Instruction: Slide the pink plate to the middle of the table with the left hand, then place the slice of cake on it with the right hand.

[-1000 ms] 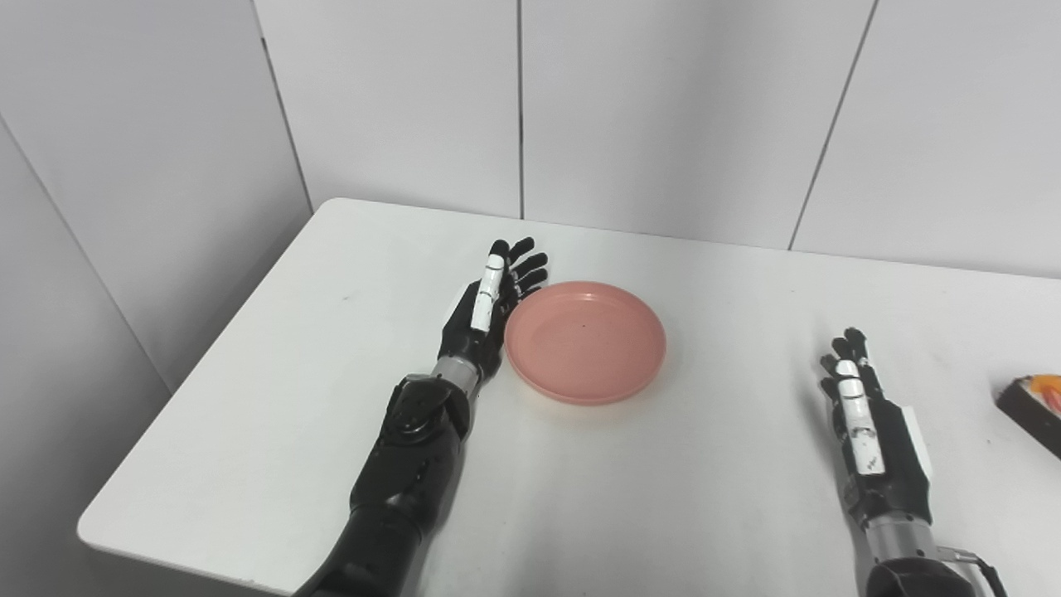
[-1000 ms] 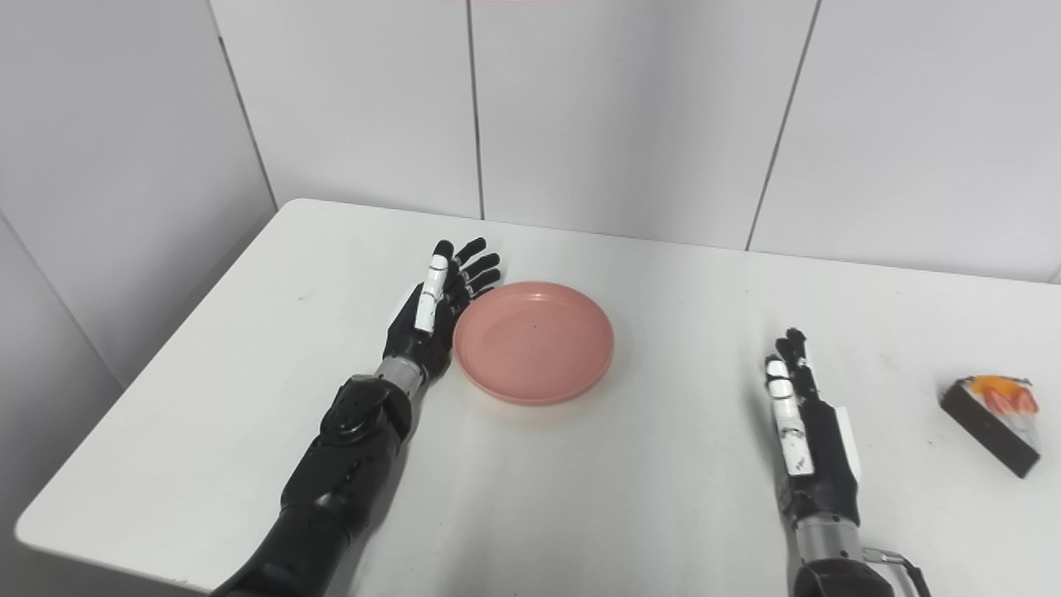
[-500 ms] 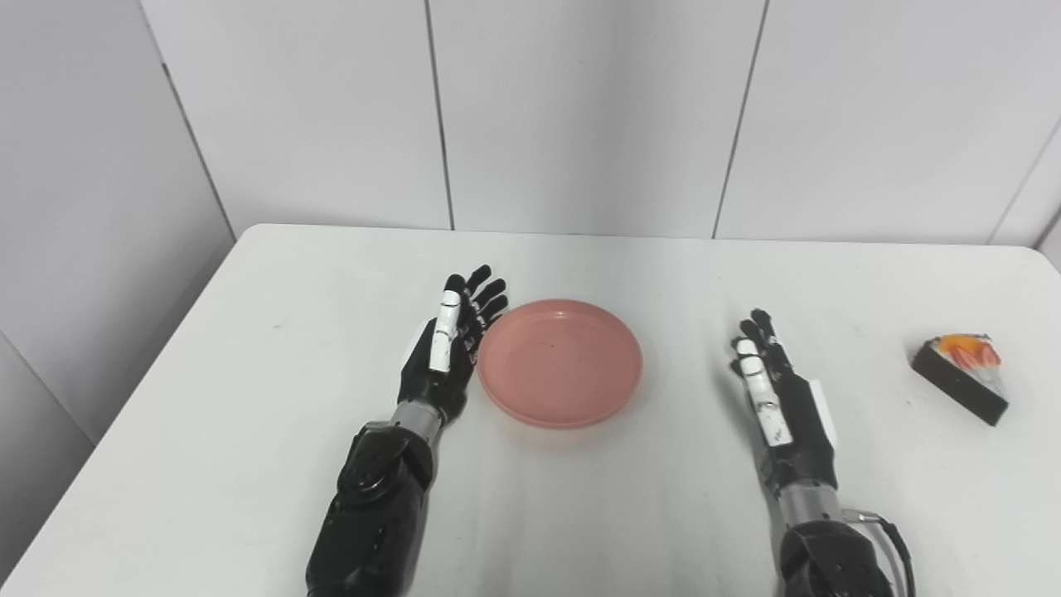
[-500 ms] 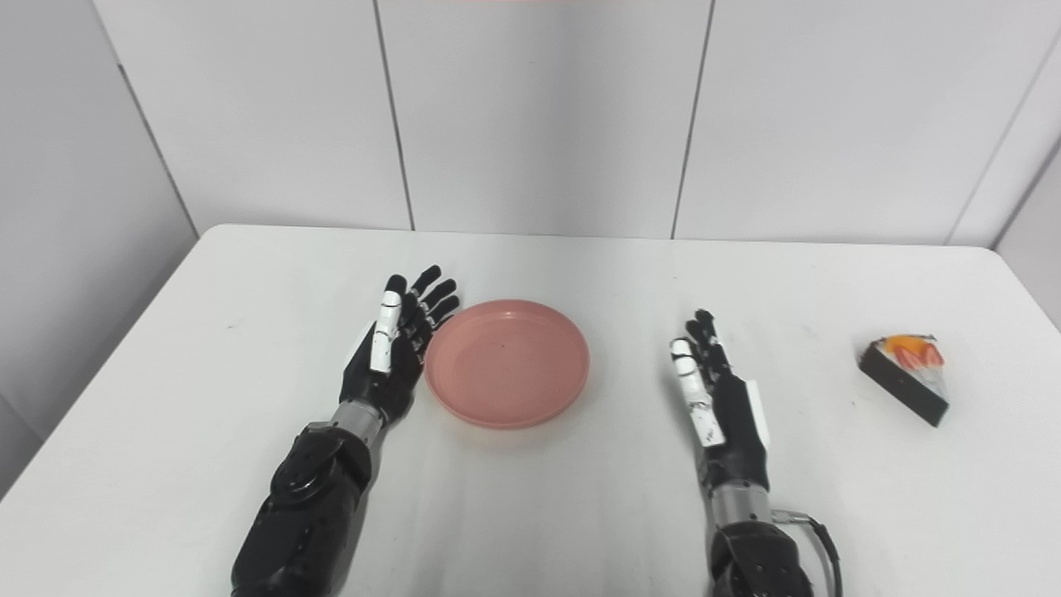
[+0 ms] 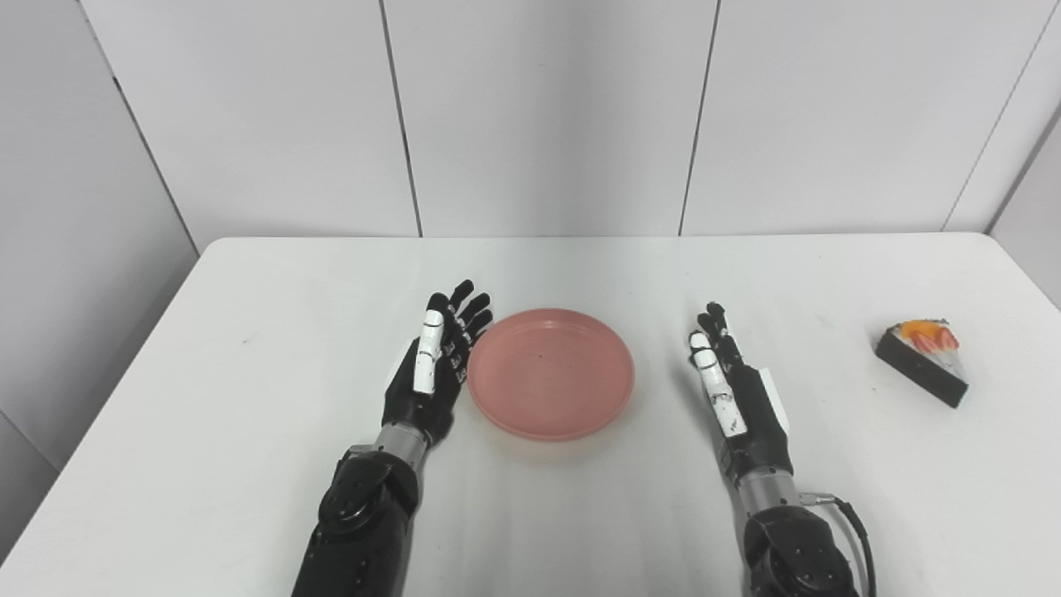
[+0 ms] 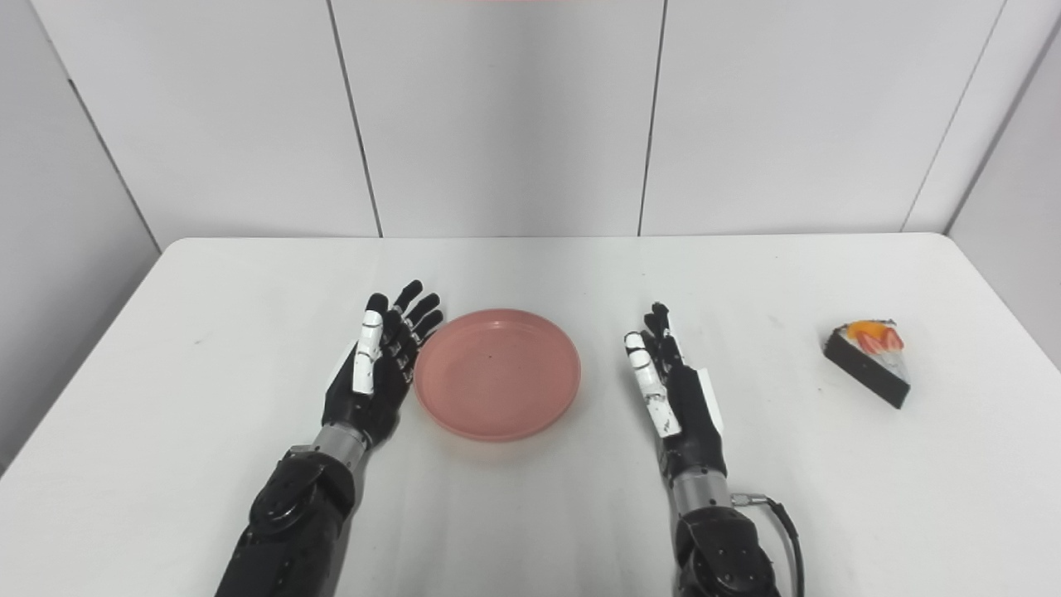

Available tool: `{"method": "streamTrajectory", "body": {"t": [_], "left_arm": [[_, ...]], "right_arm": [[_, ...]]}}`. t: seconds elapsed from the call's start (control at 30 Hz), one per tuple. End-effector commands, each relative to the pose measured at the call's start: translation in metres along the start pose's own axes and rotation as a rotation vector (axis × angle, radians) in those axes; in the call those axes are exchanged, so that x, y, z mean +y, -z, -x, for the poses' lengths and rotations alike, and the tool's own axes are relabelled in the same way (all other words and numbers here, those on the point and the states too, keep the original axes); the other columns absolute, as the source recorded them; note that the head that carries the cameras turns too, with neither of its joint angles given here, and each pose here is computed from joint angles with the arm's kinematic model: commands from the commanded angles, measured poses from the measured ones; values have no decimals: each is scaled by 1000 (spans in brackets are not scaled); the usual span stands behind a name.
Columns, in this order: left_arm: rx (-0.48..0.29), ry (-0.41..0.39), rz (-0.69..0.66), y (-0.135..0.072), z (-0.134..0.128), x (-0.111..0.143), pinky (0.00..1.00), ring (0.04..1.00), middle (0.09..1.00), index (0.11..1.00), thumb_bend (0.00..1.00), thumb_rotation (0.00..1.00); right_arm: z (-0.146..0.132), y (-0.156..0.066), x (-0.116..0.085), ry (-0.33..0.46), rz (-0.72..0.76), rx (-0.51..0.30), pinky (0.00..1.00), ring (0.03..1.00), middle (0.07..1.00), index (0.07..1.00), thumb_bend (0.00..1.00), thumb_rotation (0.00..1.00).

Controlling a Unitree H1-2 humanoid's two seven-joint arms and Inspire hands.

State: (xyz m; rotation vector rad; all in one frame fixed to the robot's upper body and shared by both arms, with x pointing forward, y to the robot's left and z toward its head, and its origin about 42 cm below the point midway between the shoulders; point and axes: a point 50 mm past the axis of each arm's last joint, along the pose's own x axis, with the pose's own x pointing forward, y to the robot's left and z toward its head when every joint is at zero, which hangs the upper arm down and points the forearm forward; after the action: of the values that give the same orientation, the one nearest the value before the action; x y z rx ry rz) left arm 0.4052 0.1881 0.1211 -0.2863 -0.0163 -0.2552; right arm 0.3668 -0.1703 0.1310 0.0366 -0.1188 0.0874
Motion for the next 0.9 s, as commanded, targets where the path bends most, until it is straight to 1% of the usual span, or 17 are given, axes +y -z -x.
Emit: {"method": "streamTrajectory", "body": {"t": [0.0, 0.1, 0.3, 0.47, 0.53, 0.73, 0.87], "left_arm": [[7, 40, -5, -3, -2, -6, 973, 958, 945, 940, 703, 1000], [6, 48, -8, -4, -2, -7, 977, 957, 946, 939, 699, 1000], [9, 61, -9, -3, -1, -9, 972, 958, 940, 934, 686, 1000], [13, 72, -8, -2, 0, -10, 976, 961, 944, 943, 676, 1000], [13, 73, -3, -2, 0, -11, 974, 952, 935, 937, 671, 1000], [20, 76, -15, -2, 1, -11, 975, 955, 940, 943, 669, 1000], [21, 72, -23, -1, 1, -12, 970, 958, 944, 944, 658, 1000]], "right_arm": [[-9, -14, 9, -34, -9, -59, 979, 976, 991, 1000, 525, 864], [-10, -13, 11, -35, 4, -54, 981, 979, 994, 1000, 523, 879], [-10, -13, 13, -46, 10, -51, 991, 980, 995, 1000, 578, 888], [-11, -13, 13, -47, 14, -50, 995, 983, 998, 1000, 575, 904], [-11, -14, 15, -46, 10, -48, 1000, 981, 994, 1000, 594, 887], [-12, -13, 17, -50, 12, -44, 1000, 981, 989, 1000, 625, 883], [-12, -13, 17, -50, 8, -49, 1000, 977, 986, 1000, 612, 875]]}}
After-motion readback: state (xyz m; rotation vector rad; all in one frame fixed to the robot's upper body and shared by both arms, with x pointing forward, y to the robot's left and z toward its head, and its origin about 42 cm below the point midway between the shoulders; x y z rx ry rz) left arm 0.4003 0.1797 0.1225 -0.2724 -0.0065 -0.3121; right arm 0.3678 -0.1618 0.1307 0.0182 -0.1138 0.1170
